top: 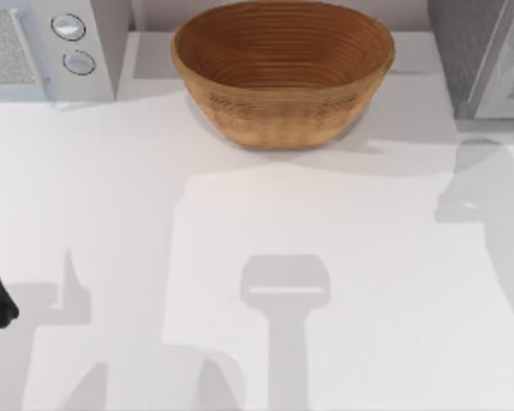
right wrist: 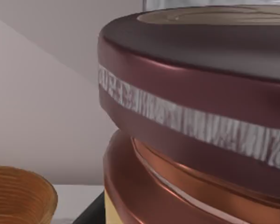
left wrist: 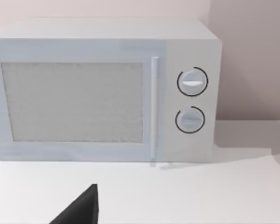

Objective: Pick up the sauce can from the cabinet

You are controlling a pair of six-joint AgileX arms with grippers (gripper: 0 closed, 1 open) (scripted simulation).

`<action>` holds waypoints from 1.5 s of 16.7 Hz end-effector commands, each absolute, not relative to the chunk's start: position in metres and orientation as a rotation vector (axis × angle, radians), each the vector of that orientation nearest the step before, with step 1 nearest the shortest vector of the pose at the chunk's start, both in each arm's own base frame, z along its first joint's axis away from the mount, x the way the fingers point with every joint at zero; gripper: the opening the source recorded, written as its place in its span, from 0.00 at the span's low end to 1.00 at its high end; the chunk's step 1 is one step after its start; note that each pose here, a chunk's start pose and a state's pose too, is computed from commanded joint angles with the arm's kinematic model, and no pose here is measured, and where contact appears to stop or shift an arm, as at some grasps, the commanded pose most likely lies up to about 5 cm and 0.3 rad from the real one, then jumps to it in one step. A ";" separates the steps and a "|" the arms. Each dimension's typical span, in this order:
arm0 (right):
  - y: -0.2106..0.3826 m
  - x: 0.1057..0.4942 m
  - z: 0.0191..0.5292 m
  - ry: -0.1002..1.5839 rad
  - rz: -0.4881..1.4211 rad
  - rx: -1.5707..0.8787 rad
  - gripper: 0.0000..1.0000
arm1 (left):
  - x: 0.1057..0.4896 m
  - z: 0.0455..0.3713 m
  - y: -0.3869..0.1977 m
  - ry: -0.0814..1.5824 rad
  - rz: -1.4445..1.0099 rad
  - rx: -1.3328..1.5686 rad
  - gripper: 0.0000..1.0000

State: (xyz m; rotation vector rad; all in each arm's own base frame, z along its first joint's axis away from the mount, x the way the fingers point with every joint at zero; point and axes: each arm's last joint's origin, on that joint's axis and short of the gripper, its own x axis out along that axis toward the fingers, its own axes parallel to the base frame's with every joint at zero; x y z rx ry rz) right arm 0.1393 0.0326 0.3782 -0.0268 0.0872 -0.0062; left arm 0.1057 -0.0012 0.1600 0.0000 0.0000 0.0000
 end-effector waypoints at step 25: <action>0.017 0.123 0.182 -0.043 0.107 0.016 0.00 | 0.106 0.160 -0.001 0.000 0.000 0.000 1.00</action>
